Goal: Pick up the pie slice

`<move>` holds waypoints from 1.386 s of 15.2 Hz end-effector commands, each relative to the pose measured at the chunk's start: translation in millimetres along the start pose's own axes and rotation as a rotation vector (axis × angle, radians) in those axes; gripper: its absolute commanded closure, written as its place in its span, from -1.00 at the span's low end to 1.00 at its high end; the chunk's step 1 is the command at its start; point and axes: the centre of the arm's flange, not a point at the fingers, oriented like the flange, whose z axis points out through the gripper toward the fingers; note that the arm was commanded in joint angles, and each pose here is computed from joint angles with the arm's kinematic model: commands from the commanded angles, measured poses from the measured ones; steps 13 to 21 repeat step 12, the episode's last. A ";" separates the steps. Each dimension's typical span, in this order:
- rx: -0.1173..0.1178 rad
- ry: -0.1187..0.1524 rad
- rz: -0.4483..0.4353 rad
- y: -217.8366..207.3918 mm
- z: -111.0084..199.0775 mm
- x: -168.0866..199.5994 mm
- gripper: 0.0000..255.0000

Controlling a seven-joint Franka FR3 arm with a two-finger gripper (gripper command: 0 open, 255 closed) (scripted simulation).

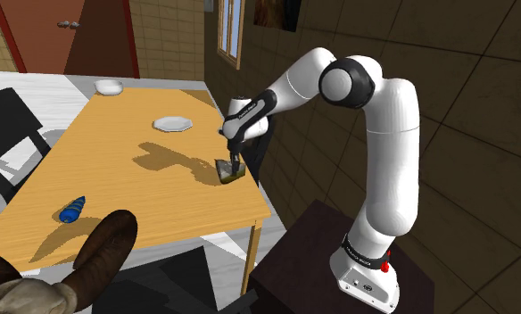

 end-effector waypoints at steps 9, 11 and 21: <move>0.000 0.000 0.000 0.1 -53.7 0.5 1.00; 0.000 0.000 0.000 0.1 -59.7 0.6 1.00; 0.000 0.000 0.000 0.1 -59.7 0.6 1.00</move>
